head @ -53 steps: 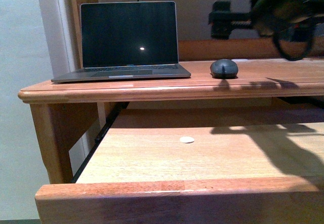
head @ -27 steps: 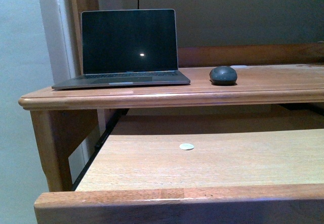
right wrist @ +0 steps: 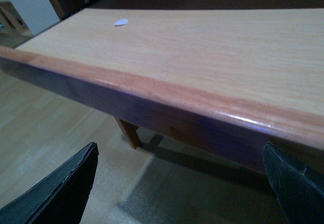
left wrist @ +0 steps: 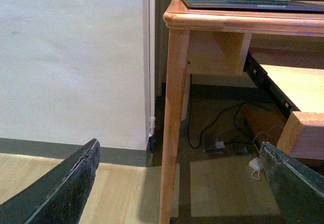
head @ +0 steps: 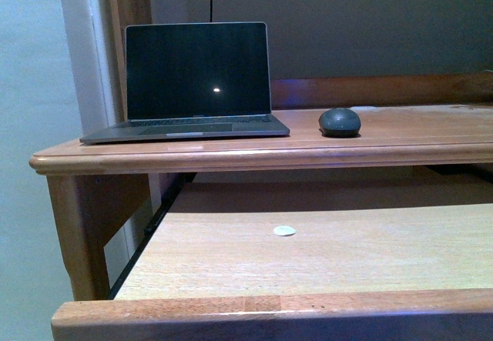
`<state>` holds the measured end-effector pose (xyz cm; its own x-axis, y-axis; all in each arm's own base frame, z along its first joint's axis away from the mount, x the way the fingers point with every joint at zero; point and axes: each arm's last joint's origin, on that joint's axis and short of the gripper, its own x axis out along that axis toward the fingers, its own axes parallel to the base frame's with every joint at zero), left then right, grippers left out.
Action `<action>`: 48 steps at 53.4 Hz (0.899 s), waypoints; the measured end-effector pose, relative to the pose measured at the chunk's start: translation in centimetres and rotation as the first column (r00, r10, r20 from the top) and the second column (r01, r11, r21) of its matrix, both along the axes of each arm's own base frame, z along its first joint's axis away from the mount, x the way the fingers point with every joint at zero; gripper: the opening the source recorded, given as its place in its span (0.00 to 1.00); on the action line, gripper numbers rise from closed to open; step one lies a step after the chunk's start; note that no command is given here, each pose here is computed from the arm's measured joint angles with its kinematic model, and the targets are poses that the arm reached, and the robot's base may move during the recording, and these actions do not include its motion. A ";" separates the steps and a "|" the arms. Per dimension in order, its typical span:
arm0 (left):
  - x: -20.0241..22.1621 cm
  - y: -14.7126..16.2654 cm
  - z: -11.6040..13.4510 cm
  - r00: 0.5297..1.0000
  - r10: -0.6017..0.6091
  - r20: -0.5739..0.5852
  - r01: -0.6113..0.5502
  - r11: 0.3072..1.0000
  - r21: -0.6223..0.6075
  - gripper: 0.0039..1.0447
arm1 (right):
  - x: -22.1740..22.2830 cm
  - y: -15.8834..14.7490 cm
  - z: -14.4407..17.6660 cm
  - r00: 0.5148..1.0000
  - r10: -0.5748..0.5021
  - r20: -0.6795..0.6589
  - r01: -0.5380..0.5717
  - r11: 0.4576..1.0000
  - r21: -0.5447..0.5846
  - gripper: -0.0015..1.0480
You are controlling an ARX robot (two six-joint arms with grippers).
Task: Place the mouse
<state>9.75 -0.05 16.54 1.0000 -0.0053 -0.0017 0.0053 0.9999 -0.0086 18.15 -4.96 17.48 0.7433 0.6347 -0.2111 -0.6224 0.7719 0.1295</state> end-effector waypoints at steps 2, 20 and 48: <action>0.0 0.0 0.0 1.000 0.000 0.000 0.000 1.000 0.000 0.93 | 0.0 0.0 -0.2 1.000 0.001 0.000 -0.001 1.000 -0.010 0.93; 0.0 0.0 0.0 1.000 0.000 0.000 0.000 1.000 0.000 0.93 | 1.8 2.3 -1.8 0.999 -0.032 0.040 0.036 0.996 -0.087 0.93; 0.0 0.0 0.0 1.000 0.000 0.000 0.000 1.000 0.000 0.93 | 11.2 10.8 -1.3 0.974 -0.210 0.080 0.216 0.973 -0.077 0.93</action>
<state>9.75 -0.05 16.54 1.0000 -0.0050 -0.0017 0.0049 1.0000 -0.0086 29.39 5.83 16.17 0.8744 0.4426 -0.1991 -0.4480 0.8938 0.0192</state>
